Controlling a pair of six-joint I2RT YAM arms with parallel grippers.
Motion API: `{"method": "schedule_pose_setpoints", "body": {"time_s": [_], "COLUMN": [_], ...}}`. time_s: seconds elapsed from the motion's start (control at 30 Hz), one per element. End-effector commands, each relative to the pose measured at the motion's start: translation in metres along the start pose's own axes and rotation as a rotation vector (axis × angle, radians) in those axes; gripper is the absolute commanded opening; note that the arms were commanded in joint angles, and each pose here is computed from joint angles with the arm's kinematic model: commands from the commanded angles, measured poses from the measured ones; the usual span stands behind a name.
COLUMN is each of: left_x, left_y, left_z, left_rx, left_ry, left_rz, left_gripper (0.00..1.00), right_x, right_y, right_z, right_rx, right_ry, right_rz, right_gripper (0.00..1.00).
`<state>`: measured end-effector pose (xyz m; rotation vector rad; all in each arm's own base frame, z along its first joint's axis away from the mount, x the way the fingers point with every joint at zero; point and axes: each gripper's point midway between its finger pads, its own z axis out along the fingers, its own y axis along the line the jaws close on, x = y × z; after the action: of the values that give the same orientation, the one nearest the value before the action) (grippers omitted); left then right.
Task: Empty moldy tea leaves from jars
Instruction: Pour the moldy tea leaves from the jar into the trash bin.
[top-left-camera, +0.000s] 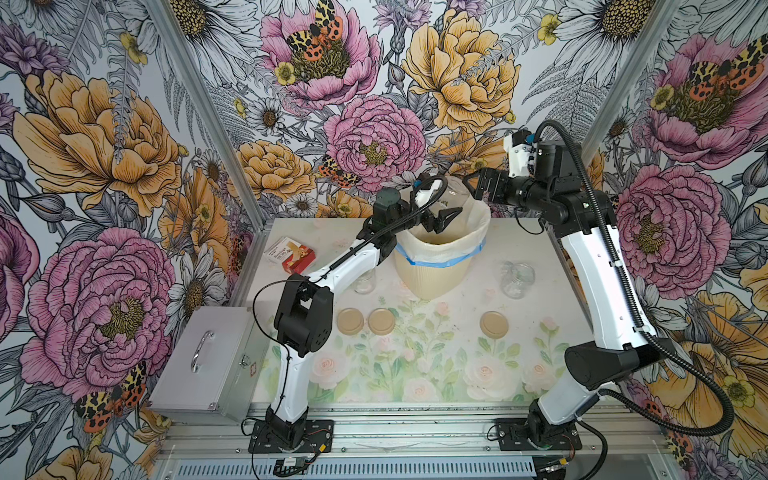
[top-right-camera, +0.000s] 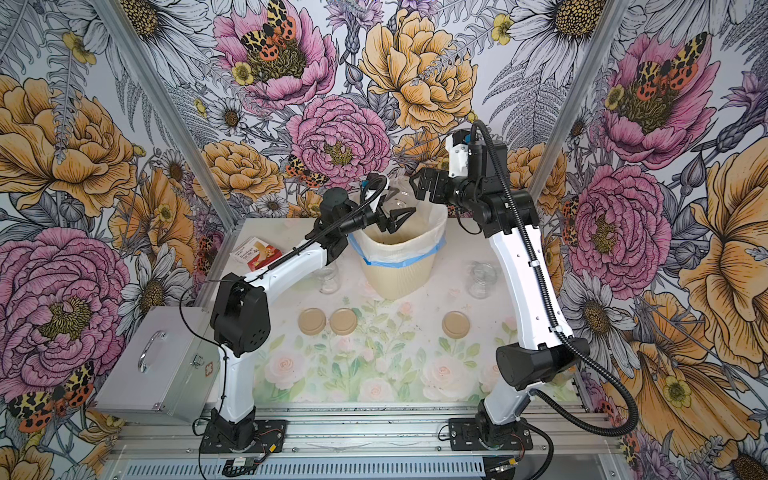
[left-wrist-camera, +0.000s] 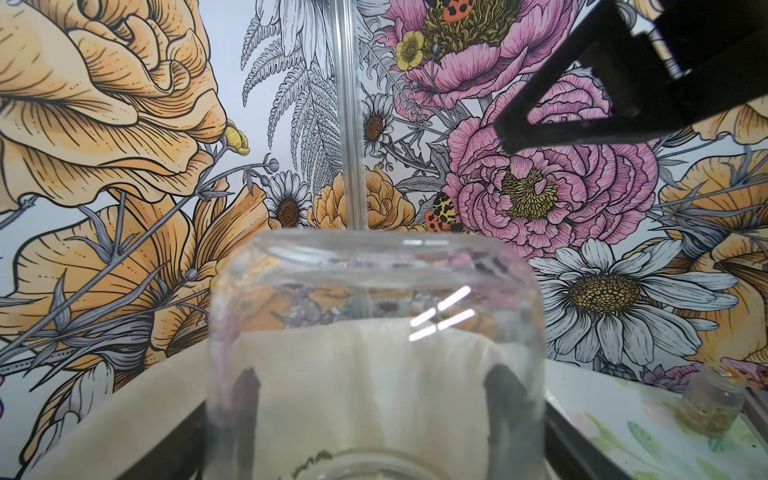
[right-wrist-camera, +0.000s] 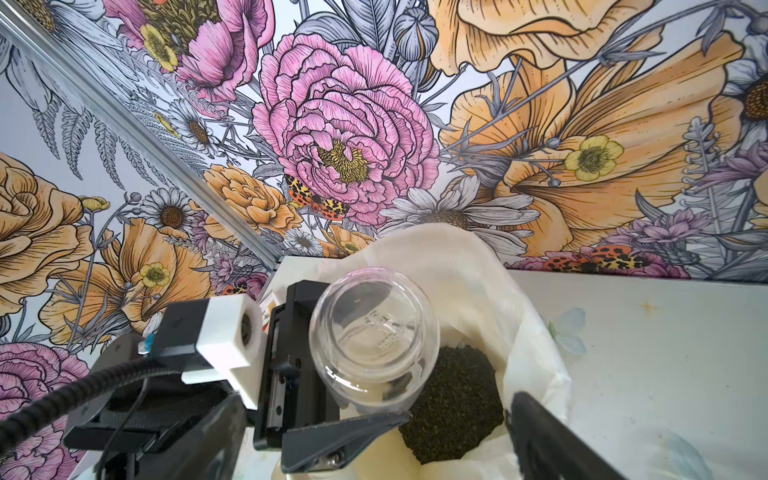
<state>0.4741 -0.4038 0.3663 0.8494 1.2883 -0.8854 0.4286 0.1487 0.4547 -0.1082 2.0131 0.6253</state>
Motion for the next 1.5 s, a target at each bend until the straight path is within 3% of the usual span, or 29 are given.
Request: {"method": "schedule_pose_setpoints", "body": {"time_s": [0.0, 0.63, 1.3, 1.47], "left_x": [-0.059, -0.067, -0.086, -0.085], "left_y": [-0.015, -0.019, -0.032, -0.031], "left_z": [-0.014, -0.016, -0.020, -0.019], "left_rx": [0.013, 0.005, 0.008, 0.003], "left_ry": [-0.112, -0.103, -0.146, -0.144], "left_rz": [0.085, 0.074, 0.049, 0.043], "left_gripper": [0.69, 0.69, 0.69, 0.69], "right_x": [-0.012, 0.020, 0.032, 0.033], "right_y": [-0.002, 0.019, 0.024, 0.029], "right_z": [0.006, 0.069, 0.090, 0.090], "right_rx": [-0.006, -0.093, -0.081, -0.109], "right_ry": [-0.046, 0.060, 0.079, 0.087], "right_rz": [-0.008, -0.042, -0.031, -0.027], "right_gripper": [0.98, 0.98, 0.96, 0.86]}}
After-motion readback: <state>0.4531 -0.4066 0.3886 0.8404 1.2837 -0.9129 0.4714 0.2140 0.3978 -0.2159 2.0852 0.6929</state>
